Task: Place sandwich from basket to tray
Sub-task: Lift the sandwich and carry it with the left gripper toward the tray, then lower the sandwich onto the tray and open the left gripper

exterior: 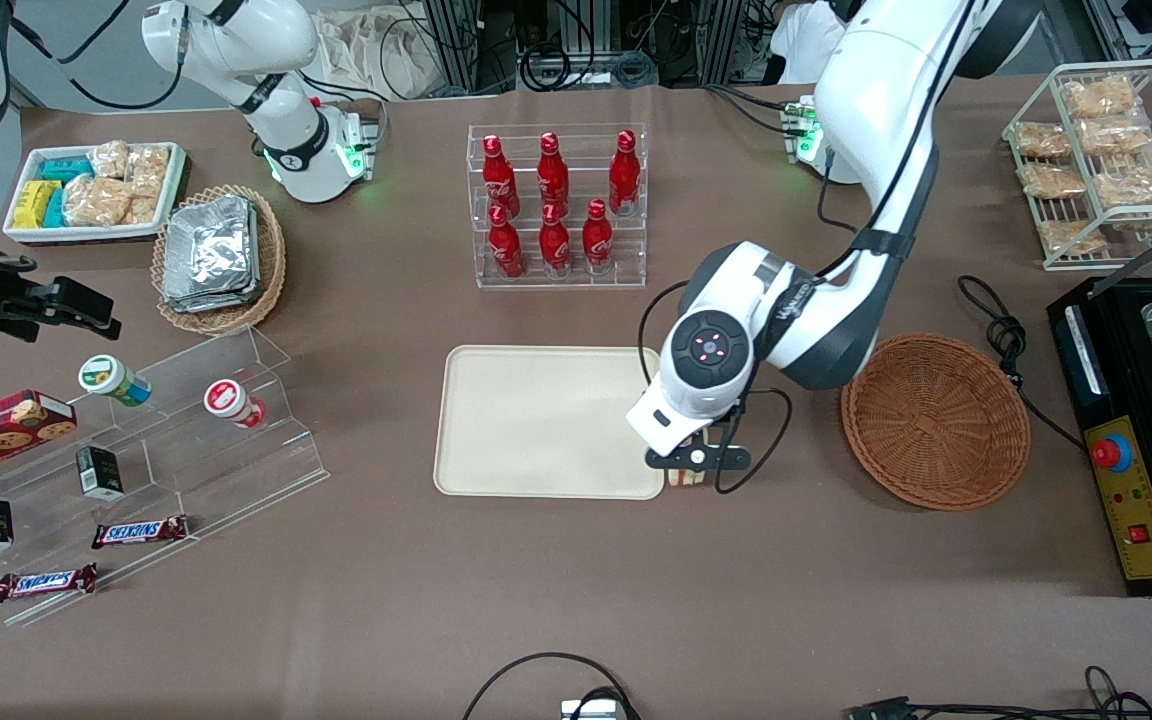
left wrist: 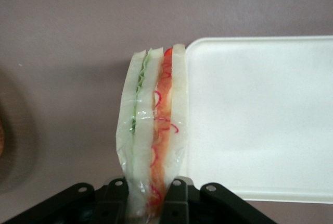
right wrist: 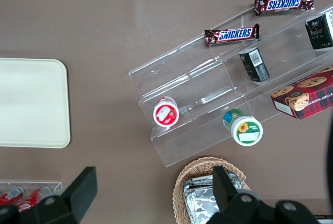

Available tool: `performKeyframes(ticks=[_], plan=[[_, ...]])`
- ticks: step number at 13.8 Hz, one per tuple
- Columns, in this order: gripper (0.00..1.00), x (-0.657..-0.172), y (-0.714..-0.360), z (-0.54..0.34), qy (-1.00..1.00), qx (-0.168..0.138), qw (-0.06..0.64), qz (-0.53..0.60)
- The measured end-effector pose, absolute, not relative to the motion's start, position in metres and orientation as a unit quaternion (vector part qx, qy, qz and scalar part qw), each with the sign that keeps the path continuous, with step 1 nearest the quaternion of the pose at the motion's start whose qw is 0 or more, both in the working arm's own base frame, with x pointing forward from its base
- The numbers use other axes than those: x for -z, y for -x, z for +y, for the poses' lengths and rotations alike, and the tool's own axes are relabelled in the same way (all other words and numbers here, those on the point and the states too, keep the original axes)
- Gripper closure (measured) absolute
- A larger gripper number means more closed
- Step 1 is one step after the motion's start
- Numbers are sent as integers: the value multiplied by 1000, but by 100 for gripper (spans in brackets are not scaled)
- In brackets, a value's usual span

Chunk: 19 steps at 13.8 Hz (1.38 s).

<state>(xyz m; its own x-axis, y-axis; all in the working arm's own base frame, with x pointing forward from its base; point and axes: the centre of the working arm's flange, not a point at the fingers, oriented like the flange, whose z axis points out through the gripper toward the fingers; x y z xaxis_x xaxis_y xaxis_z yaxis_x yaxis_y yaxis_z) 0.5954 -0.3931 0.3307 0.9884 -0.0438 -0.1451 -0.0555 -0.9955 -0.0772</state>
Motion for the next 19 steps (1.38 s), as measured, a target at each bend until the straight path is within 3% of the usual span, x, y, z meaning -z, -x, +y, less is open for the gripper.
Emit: performKeyframes(ticks=[5,12,14,19], plan=[[80,-272,-571,-429,993,-97,56,41],[84,-243,-560,-450,994,-90,52,34],[73,-241,-558,-454,994,-87,51,32],[22,-241,-558,-456,995,-85,50,30]])
